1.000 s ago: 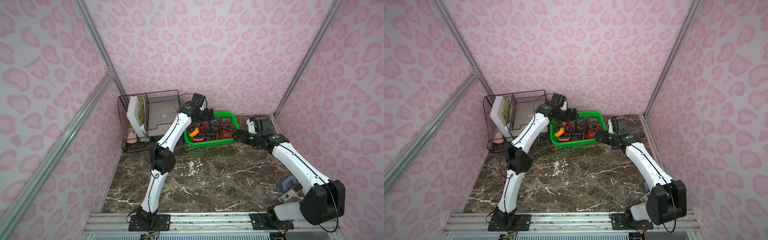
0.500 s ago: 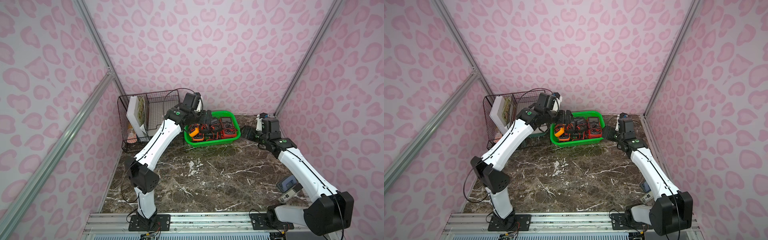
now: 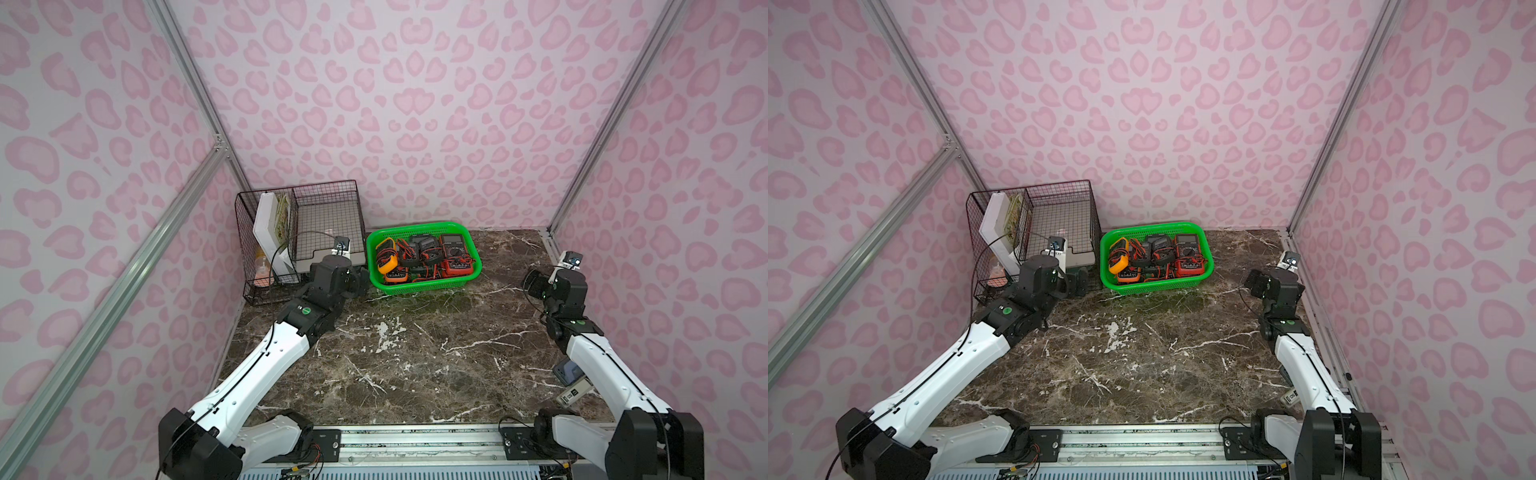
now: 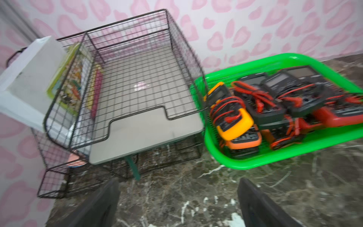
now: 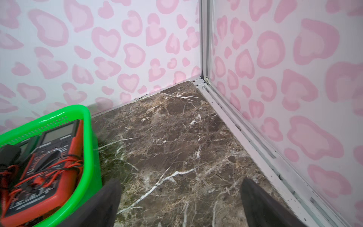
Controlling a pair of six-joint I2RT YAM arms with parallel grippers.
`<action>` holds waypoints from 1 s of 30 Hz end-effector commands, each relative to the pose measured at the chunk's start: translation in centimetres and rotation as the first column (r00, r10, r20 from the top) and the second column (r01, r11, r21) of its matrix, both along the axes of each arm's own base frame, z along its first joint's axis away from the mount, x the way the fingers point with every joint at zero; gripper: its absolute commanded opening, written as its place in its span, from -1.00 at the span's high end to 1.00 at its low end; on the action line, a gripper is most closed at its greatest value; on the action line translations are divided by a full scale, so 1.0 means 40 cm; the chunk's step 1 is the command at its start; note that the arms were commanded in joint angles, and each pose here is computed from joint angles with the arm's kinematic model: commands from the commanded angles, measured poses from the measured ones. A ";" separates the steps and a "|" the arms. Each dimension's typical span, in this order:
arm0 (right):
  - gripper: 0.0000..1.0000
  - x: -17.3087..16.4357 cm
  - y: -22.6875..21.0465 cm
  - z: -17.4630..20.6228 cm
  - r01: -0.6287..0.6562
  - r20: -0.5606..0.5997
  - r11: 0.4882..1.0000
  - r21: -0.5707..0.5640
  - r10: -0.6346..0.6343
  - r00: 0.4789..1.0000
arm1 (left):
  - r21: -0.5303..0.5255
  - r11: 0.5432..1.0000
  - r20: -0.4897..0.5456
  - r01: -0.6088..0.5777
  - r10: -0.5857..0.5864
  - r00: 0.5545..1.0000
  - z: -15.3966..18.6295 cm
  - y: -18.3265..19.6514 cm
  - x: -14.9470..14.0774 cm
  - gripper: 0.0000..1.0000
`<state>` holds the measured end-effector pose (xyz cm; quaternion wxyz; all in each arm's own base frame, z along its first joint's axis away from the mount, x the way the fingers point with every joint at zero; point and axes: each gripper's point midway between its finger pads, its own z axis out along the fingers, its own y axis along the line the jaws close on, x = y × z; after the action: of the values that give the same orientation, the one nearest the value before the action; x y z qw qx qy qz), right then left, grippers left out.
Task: Put the multimeter into the basket
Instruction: Reset both arms
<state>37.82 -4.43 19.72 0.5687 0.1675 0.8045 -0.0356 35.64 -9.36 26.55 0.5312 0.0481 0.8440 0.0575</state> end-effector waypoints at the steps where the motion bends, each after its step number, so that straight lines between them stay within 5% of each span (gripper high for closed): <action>1: -0.98 0.012 -0.032 0.019 0.048 0.113 0.998 -0.049 -0.042 0.993 | 0.085 0.987 0.081 -0.136 0.129 0.988 -0.008 0.096 0.001 -0.96; 7: -0.98 0.015 -0.043 -0.062 0.059 0.130 0.992 -0.115 -0.044 0.991 | 0.022 0.963 0.118 -0.267 0.263 0.958 -0.139 0.218 -0.016 -0.96; 22: -1.00 -0.021 0.072 -0.159 -0.150 0.205 0.952 -0.268 0.209 0.956 | -0.068 0.966 0.089 -0.248 0.253 0.963 -0.389 0.303 0.092 -0.95; 30: -1.00 -0.015 0.068 -0.163 -0.142 0.215 0.955 -0.260 0.201 0.956 | -0.136 0.974 0.049 -0.183 0.191 0.980 -0.449 0.305 0.113 -0.96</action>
<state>36.91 -1.90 11.67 0.6559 0.0340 0.7512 -0.0654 38.92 3.71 6.87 0.5178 -0.0785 0.8469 0.0920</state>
